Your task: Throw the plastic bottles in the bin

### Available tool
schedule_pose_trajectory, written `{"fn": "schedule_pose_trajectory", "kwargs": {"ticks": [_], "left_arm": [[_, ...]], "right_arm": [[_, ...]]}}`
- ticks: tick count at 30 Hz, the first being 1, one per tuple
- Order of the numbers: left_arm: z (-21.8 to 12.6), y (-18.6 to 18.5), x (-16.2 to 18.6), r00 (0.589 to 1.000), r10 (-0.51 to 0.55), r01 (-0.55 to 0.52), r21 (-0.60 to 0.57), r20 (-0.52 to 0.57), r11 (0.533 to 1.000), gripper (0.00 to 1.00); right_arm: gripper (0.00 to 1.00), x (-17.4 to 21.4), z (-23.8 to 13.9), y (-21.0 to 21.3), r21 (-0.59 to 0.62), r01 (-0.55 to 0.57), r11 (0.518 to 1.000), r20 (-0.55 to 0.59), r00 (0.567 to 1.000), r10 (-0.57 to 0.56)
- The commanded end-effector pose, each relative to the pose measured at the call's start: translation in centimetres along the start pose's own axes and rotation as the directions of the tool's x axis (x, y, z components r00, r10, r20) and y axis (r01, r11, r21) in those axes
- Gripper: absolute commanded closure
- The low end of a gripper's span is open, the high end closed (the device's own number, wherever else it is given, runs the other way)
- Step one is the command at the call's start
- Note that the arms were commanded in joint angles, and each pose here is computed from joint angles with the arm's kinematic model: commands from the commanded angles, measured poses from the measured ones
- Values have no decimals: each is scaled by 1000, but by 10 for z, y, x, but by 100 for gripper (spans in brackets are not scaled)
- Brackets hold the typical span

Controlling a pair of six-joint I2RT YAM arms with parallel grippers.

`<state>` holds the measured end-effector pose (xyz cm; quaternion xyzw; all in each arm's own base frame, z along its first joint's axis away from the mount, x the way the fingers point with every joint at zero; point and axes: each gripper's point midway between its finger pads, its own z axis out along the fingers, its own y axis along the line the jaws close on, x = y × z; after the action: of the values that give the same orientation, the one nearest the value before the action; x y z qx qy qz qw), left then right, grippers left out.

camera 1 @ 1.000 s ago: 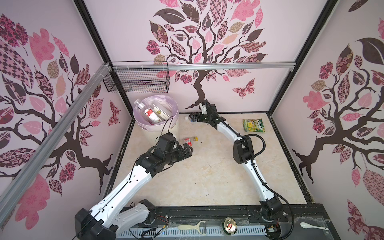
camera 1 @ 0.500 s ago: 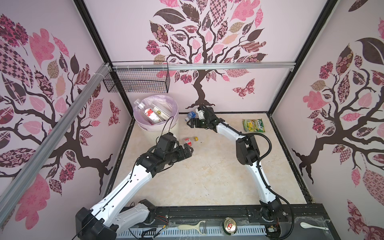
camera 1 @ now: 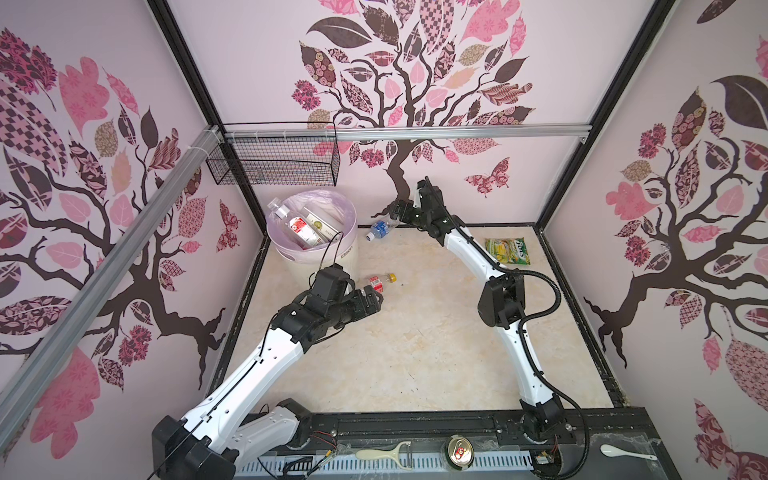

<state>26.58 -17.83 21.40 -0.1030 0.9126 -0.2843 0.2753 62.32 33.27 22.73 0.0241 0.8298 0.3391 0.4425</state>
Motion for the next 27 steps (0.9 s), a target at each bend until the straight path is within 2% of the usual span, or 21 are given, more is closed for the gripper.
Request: {"fn": "schedule_pose_trajectory", "kwargs": {"ticks": [1, 7, 20, 27], "left_arm": [[-8, -4, -10, 999, 20, -20, -2, 37, 1000, 2], [-14, -11, -24, 997, 24, -24, -13, 72, 1000, 2], [-37, 20, -16, 982, -105, 116, -65, 155, 991, 2], [-45, 27, -13, 976, -131, 146, -73, 172, 987, 2]], "right_arm": [[0, 33, 17, -27, 93, -37, 995, -62, 997, 43], [0, 57, 20, -17, 43, -85, 995, -137, 986, 90], [0, 150, 35, 69, -116, -124, 985, -321, 944, 82], [0, 180, 36, 103, -180, -148, 972, -366, 928, 74]]}}
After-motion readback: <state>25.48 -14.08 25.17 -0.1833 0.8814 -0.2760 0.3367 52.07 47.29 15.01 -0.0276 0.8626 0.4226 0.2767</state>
